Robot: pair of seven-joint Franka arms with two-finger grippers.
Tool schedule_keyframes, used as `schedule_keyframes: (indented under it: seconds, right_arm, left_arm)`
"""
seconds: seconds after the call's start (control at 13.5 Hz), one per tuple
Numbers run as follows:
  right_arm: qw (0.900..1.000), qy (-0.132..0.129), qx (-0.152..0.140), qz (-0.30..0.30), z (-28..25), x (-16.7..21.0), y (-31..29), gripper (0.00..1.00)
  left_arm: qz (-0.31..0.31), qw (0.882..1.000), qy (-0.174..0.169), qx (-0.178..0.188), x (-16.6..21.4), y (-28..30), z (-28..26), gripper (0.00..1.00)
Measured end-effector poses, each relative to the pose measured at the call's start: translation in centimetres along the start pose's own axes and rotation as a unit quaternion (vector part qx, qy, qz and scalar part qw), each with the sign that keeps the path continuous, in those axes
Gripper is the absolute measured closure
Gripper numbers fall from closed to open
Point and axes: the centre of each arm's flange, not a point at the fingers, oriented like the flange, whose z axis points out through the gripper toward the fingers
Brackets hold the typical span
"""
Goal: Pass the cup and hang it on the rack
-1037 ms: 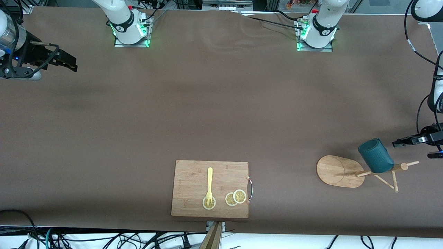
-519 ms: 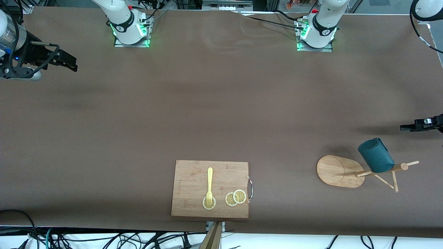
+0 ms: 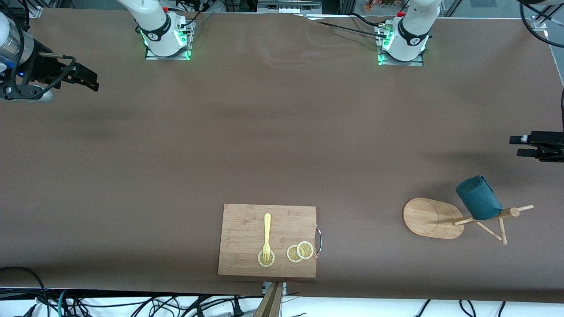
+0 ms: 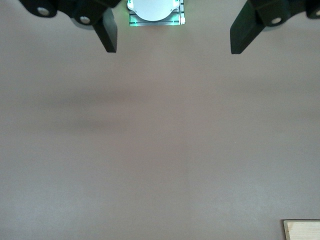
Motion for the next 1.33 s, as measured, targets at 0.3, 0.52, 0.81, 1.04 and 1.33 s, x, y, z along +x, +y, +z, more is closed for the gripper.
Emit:
schedule_keyframes:
  seconds: [0.3,0.52,0.81,1.04,1.33]
  right_arm:
    - [1.000,0.001,0.000,-0.001,-0.1,0.0,-0.1,0.00]
    - [1.000,0.003,-0.002,-0.009,-0.2,-0.1,-1.0,0.00]
    - [1.000,0.007,-0.004,-0.022,-0.3,-0.2,-2.3,0.00]
    - [1.000,0.013,-0.003,-0.022,-0.5,-0.1,-2.3,0.00]
    - [0.999,0.037,0.000,-0.021,-2.5,-0.2,-2.3,0.00]
  left_arm:
    - [0.046,0.982,-0.064,0.169,5.1,15.0,2.1,0.00]
    - [0.039,0.972,-0.075,0.219,7.4,21.3,4.9,0.00]
    - [-0.029,0.959,0.005,0.282,7.5,23.4,3.9,0.00]
    - [-0.141,0.939,0.095,0.300,4.6,25.9,4.4,0.00]
    - [-0.182,0.936,0.135,0.268,-0.4,26.1,6.4,0.00]
